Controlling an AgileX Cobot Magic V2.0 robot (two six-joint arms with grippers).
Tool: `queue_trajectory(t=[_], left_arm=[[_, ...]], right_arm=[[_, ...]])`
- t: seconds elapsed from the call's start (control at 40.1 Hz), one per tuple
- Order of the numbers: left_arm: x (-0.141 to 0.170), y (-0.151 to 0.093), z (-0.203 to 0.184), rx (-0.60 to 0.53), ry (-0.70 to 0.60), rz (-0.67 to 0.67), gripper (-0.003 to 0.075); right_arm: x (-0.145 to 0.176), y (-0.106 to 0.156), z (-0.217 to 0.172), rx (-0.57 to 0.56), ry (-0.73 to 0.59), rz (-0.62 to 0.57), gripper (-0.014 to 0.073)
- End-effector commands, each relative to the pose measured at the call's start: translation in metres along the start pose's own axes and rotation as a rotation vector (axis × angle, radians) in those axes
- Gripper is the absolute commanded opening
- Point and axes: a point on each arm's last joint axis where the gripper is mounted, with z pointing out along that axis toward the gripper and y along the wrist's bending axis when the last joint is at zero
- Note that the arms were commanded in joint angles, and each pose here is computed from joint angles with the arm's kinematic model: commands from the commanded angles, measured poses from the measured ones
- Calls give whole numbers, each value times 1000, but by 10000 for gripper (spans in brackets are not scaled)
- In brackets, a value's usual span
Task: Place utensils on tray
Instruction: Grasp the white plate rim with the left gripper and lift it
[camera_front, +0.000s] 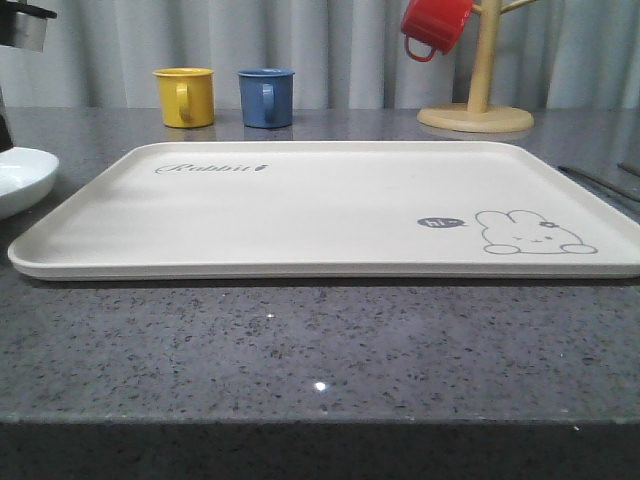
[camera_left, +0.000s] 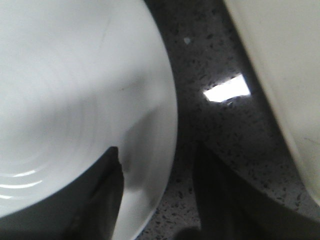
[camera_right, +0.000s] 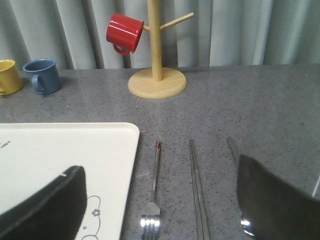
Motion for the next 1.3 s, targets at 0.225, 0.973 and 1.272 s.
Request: queue_trajectory(t=[0.225,0.973,1.272], left_arm=[[-6,1,-22,-30,-88,36,-18],[-60,-116,-134,-42,-365,357,-18],[-77,-169,-103,129,-271,428,-18]], right_arm=[[-18,1,-2,4,-102,-6,633],[-18,1,-2,4,-102,-6,633],[-18,1,-2,4,-102,-6,633]])
